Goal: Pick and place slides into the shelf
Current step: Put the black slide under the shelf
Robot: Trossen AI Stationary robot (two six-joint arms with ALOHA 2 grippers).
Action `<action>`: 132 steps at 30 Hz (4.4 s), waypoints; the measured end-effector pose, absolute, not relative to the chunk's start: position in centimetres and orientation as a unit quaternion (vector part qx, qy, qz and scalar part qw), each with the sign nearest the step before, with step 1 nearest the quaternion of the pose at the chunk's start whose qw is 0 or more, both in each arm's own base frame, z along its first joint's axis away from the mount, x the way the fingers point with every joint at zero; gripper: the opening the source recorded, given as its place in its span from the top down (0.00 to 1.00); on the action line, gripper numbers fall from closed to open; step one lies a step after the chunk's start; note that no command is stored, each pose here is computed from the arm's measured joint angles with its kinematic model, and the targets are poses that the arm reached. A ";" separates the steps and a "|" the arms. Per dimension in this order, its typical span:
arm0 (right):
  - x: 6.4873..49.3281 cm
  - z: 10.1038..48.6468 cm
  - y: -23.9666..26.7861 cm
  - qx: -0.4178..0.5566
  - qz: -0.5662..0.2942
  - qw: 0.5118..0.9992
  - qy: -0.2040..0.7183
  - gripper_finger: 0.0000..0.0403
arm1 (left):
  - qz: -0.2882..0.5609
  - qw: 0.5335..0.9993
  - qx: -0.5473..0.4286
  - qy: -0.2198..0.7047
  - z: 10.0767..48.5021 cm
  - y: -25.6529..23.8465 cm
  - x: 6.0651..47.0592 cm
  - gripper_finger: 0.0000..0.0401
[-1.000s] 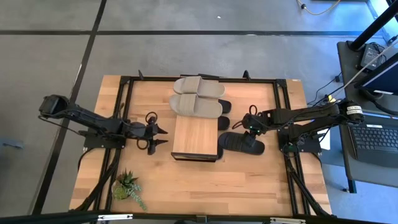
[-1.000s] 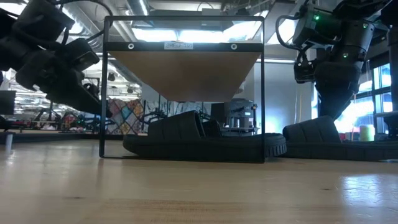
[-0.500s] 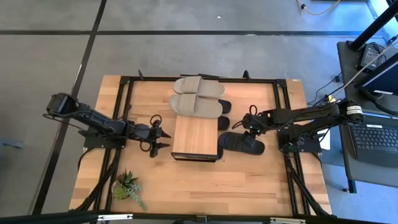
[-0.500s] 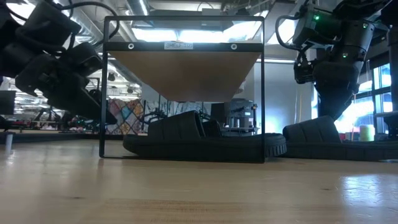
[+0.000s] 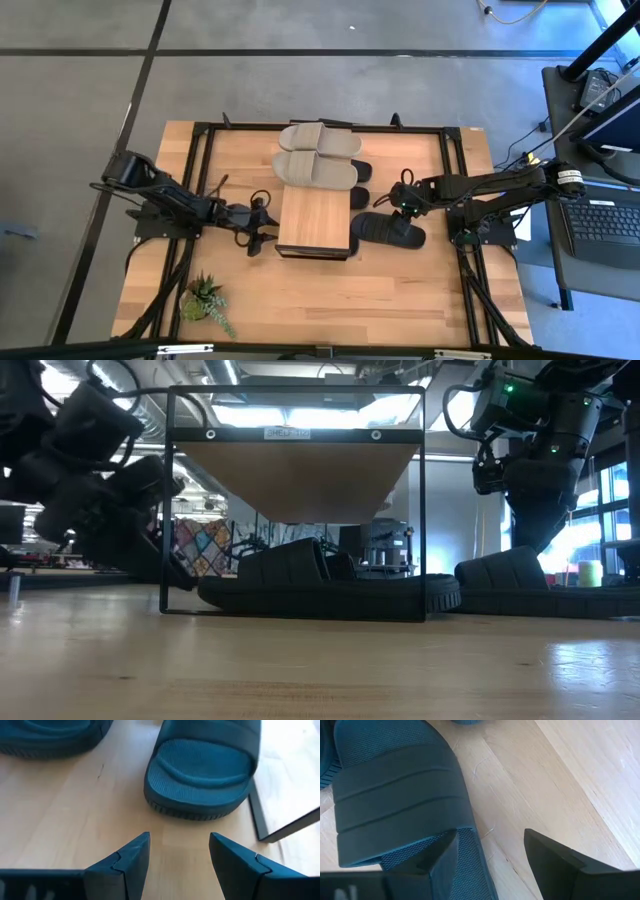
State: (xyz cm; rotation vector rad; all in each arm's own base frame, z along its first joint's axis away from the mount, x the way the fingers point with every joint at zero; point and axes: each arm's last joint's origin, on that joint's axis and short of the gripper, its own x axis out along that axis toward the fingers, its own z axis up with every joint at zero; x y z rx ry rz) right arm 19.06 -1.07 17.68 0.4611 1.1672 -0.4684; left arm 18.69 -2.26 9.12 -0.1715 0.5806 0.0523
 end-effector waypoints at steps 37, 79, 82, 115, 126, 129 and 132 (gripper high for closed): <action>18.9 17.6 -1.1 0.215 -0.221 0.779 0.546 0.44 | 0.034 0.957 -0.059 0.282 8.6 -2.5 20.9 0.51; 18.9 17.7 -1.3 0.204 -0.270 0.779 0.528 0.44 | 0.049 0.958 -0.050 0.280 8.7 -2.4 21.0 0.51; 18.9 17.7 -1.3 0.204 -0.269 0.779 0.528 0.44 | 0.049 0.958 -0.050 0.280 8.7 -2.4 21.0 0.51; 19.1 17.7 -1.3 0.197 -0.261 0.786 0.525 0.44 | 0.050 0.960 -0.026 0.275 8.8 -2.3 21.0 0.51; 19.1 17.7 -1.3 0.199 -0.258 0.787 0.524 0.44 | 0.039 0.963 0.014 0.267 8.9 -2.3 21.1 0.51; 19.1 17.7 -1.3 0.199 -0.258 0.787 0.524 0.44 | 0.033 0.962 0.050 0.265 9.0 -2.3 21.1 0.51; 19.1 17.7 -1.3 0.199 -0.259 0.787 0.524 0.44 | 0.032 0.962 0.057 0.265 9.0 -2.3 21.1 0.51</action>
